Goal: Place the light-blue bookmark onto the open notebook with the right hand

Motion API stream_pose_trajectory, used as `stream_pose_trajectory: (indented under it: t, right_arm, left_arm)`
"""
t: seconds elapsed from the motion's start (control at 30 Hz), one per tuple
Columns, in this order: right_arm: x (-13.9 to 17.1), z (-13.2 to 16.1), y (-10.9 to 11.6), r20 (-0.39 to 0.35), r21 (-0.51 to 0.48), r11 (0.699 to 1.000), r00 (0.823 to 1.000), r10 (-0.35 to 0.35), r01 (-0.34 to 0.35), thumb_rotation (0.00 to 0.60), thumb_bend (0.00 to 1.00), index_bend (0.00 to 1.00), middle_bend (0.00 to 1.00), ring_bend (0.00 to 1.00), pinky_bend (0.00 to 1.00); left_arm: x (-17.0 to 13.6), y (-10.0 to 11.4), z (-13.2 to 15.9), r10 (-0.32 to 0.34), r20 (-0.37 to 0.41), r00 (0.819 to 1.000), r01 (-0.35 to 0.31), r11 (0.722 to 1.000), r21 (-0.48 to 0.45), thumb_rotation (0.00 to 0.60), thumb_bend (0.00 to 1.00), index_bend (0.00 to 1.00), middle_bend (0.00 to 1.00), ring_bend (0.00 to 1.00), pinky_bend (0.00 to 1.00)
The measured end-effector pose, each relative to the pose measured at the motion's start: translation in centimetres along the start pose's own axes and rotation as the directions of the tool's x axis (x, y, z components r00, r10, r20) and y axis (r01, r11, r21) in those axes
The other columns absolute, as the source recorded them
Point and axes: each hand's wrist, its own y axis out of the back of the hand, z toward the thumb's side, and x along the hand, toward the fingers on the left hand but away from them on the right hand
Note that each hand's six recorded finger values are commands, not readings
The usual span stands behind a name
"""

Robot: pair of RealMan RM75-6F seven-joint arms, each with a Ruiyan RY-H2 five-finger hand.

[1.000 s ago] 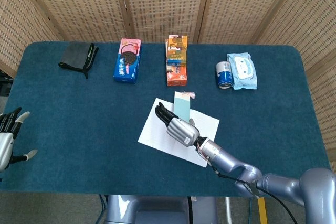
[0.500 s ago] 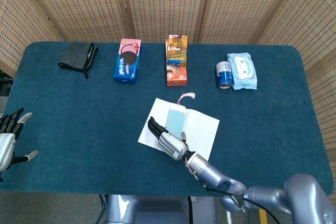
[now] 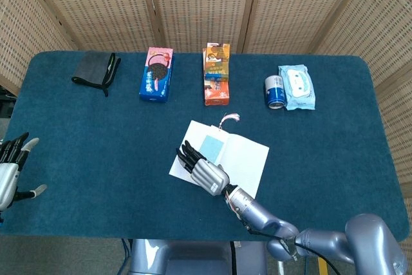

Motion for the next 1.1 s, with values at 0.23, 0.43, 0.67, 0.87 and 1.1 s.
stream_pose_trajectory:
  t: [0.23, 0.43, 0.67, 0.87, 1.1]
  right_arm:
    - [0.3, -0.8, 0.0, -0.021, -0.082, 0.997, 1.000, -0.003, 0.001, 0.600, 0.30, 0.00, 0.00, 0.00, 0.01]
    - [0.9, -1.5, 0.0, -0.053, -0.338, 0.941, 0.998, -0.022, 0.003, 0.600, 1.00, 0.10, 0.06, 0.00, 0.01]
    - [1.8, -3.7, -1.8, -0.064, -0.763, 0.642, 0.997, 0.038, -0.073, 0.600, 1.00, 0.13, 0.06, 0.00, 0.03]
    - [2.7, -5.9, -5.0, -0.093, -0.910, 0.383, 0.978, 0.189, -0.160, 0.600, 1.00, 0.13, 0.04, 0.00, 0.03]
    - [2.7, -5.3, -5.8, -0.156, -0.902, 0.360, 0.958, 0.243, -0.238, 0.600, 1.00, 0.13, 0.03, 0.00, 0.03]
  left_arm:
    - [-0.1, 0.0, 0.0, 0.001, 0.000, 1.000, -0.001, 1.000, -0.002, 0.600, 0.00, 0.00, 0.00, 0.00, 0.00]
    - [0.0, 0.0, 0.0, -0.005, 0.000, 1.000, 0.005, 1.000, -0.007, 0.600, 0.00, 0.00, 0.00, 0.00, 0.00]
    - [0.2, -0.1, 0.0, -0.017, 0.002, 1.000, 0.017, 1.000, -0.011, 0.600, 0.00, 0.00, 0.00, 0.00, 0.00]
    - [0.4, -0.4, 0.1, -0.031, 0.003, 1.000, 0.031, 0.999, -0.008, 0.600, 0.00, 0.00, 0.00, 0.00, 0.00]
    - [0.3, -0.3, 0.4, -0.037, 0.016, 0.999, 0.038, 0.999, -0.011, 0.600, 0.00, 0.00, 0.00, 0.00, 0.00]
